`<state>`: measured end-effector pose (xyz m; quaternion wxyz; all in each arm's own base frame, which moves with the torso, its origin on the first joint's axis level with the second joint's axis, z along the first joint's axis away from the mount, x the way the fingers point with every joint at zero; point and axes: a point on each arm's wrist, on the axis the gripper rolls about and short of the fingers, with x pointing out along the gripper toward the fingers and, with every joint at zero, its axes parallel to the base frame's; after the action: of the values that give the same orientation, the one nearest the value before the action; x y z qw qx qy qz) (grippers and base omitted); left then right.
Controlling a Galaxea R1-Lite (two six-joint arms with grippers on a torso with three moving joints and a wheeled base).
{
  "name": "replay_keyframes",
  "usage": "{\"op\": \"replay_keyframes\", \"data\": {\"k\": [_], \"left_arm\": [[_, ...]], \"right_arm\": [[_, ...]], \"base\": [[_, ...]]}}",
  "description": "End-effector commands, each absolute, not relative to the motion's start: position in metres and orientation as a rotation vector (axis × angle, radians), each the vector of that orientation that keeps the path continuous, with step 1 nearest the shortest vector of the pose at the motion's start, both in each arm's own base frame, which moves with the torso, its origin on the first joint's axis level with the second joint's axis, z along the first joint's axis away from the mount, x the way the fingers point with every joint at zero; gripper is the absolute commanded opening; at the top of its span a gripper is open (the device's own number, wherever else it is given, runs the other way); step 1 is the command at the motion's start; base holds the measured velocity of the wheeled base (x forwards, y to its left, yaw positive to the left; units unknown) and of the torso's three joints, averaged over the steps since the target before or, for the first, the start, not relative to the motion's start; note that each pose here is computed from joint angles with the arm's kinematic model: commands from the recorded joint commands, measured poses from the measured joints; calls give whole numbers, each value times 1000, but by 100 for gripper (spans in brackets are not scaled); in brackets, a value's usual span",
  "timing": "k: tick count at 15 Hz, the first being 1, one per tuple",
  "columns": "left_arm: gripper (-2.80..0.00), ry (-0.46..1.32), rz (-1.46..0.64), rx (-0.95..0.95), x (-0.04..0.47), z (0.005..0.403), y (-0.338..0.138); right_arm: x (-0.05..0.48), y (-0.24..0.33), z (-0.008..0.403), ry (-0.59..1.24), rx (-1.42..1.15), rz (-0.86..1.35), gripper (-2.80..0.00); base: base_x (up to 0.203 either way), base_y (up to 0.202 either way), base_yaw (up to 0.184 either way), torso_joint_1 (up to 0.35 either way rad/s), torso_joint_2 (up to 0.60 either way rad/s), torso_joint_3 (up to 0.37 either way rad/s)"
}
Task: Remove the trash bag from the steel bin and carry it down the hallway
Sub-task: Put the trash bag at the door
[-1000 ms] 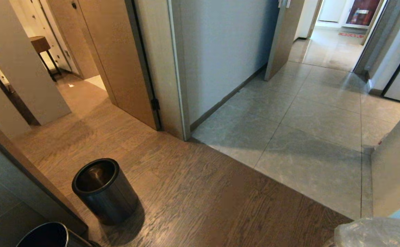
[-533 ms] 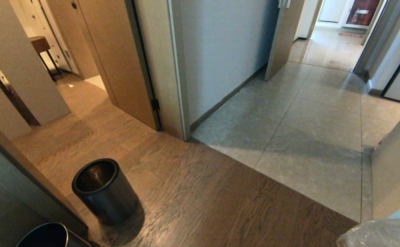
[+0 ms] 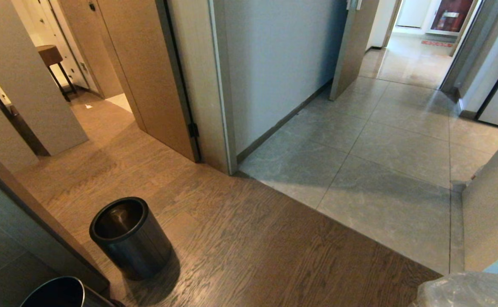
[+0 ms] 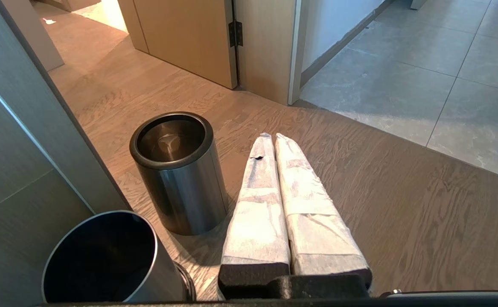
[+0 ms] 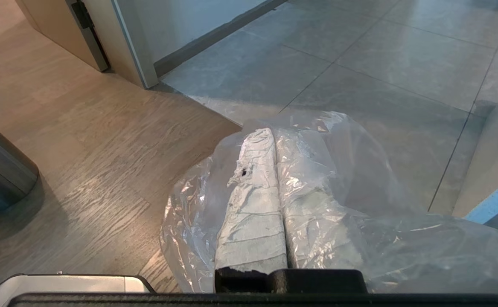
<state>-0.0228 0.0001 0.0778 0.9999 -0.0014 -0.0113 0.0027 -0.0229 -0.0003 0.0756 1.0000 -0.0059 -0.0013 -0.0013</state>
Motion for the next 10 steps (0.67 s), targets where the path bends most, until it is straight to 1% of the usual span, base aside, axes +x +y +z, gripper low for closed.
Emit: {"op": "replay_keyframes", "data": {"k": [1,10], "left_arm": [[-280,-12,6,-3,-22,75,0],[-280,-12,6,-3,-22,75,0]], "right_arm": [[-23,0,76,-2,-12,-2,-280],[-23,0,76,-2,-12,-2,-280]], "base": [[0,0,0,0,0,0],[0,0,0,0,0,0]]}}
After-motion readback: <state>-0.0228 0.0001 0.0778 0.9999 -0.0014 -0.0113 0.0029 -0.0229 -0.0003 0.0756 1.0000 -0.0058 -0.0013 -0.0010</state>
